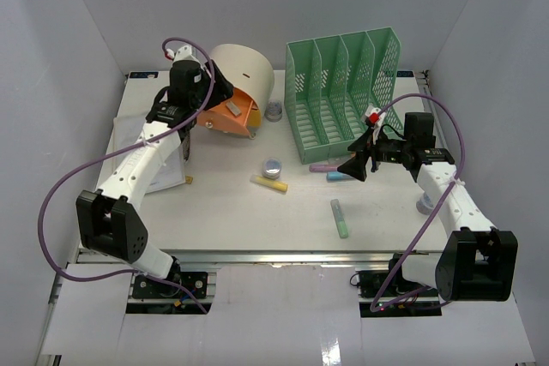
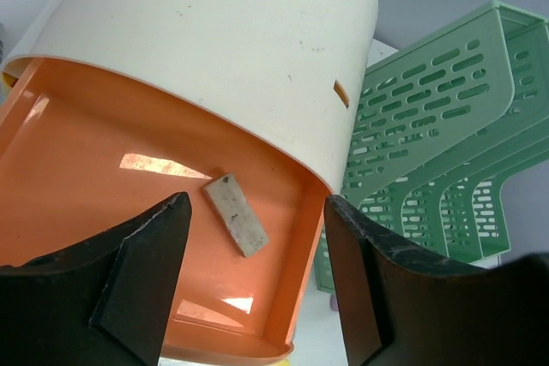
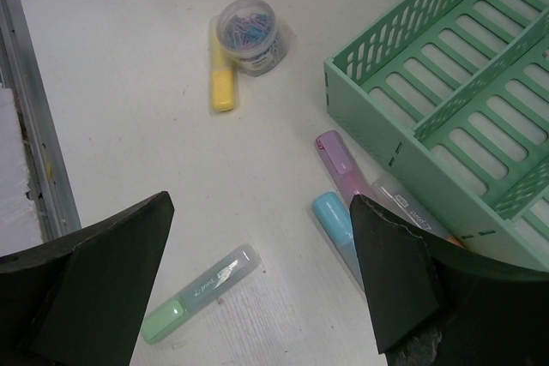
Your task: Organize the desk
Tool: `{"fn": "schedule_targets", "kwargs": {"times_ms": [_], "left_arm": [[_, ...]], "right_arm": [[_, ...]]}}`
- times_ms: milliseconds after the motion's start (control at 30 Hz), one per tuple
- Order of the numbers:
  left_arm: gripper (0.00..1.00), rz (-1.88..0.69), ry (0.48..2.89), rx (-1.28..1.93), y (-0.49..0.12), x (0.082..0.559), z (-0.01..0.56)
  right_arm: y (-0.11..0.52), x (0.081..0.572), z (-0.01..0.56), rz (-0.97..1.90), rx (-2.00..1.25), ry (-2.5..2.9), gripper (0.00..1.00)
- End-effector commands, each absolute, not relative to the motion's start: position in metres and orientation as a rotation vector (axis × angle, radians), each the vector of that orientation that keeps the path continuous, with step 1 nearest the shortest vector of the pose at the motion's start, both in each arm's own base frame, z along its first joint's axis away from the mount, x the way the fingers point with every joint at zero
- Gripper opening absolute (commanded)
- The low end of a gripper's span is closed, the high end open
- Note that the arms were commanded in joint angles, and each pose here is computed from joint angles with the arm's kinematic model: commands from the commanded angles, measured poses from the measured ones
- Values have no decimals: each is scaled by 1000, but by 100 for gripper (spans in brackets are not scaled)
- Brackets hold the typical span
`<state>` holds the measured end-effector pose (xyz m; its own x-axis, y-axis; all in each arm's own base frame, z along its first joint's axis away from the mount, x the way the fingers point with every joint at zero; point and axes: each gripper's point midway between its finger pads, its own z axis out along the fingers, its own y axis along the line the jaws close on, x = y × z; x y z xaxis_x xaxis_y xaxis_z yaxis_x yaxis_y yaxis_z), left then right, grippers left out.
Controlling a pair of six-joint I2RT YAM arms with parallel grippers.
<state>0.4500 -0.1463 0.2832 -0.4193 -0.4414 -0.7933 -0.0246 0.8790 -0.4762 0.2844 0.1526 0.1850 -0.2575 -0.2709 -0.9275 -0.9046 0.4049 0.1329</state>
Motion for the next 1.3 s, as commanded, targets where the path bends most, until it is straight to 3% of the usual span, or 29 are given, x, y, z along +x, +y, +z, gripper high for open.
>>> {"fn": "schedule_targets", "kwargs": {"times_ms": [0,133,267,433,600,800,1200,1267], "left_arm": [[78,-444,1816,-237,-133,433,342],[87,-445,1707,-116,-127,398,373],[88,-401,1596,-40,-108,350,392],[90,-341,1541,-24,-85,305,358],[93,-240,1504,-58,-56,269,320],[93,-127,1431,-189,-18,240,312],[94,-53,1287,-336,18,212,330],[94,-49,1290,-330,18,213,330]], "right_arm": [[157,274,189,922,-1076,1686,90],[170,263,185,966,-1145,1639,90],[204,259,176,876,-1272,1649,90],[269,246,174,807,-1501,1611,92],[340,247,133,524,-1672,1734,96],[440,231,127,599,-1803,1705,96],[569,262,96,582,-1518,1746,100],[579,264,91,613,-1461,1766,94]]}}
